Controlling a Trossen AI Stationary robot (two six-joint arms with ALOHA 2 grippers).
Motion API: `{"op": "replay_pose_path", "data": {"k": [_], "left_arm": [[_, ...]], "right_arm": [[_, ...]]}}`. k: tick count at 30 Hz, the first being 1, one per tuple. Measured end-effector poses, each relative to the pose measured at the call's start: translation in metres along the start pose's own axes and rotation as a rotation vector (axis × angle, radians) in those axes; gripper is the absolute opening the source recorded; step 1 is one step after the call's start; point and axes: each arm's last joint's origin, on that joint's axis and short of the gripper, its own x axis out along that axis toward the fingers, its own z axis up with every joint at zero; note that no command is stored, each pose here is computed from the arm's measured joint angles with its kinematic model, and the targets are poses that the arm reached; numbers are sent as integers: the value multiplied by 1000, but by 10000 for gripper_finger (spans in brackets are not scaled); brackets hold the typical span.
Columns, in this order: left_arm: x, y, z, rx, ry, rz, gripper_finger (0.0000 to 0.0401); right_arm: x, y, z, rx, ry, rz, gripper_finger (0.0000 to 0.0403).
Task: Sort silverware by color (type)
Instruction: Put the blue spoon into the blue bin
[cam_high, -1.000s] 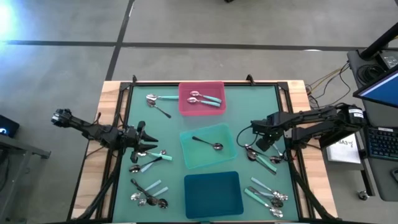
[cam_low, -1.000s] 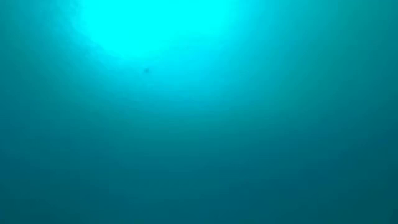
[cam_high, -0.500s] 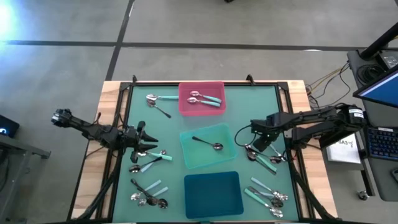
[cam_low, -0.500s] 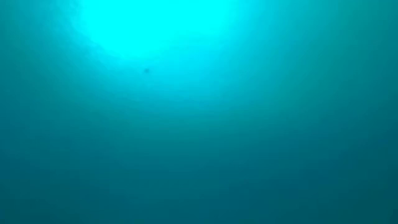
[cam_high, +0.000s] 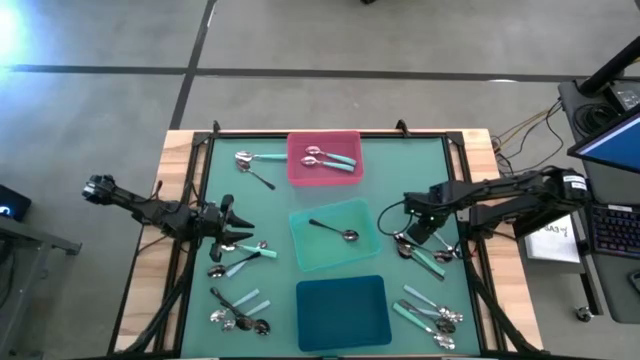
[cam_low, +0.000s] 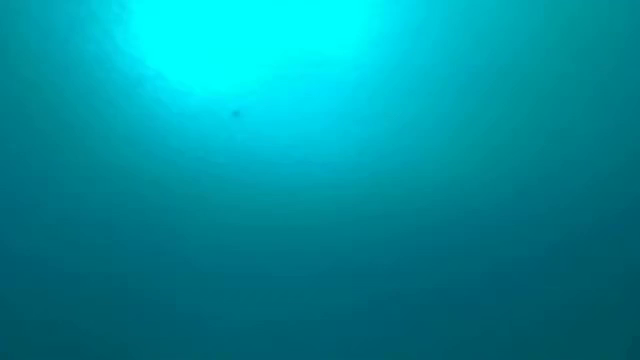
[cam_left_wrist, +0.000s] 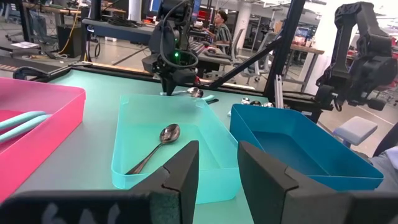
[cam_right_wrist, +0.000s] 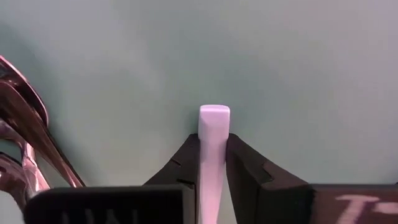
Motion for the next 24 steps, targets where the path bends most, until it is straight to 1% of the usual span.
{"op": "replay_pose_path", "data": {"k": [3, 11, 14, 18, 21, 24], "left_arm": [[0, 0, 0, 0, 0, 0, 96], [0, 0, 0, 0, 0, 0, 96], [0, 0, 0, 0, 0, 0, 96], [0, 0, 0, 0, 0, 0, 96], [0, 0, 0, 0, 0, 0, 96], [0, 0, 0, 0, 0, 0, 96]], "right_arm": [[-8, 6, 8, -28, -67, 14, 38], [-53, 24, 33, -136, -266, 39, 38], [-70, 34, 39, -184, -339, 84, 38], [-89, 55, 42, -264, -430, 212, 38], [-101, 78, 37, -332, -498, 359, 38], [-115, 101, 26, -397, -563, 493, 38]]}}
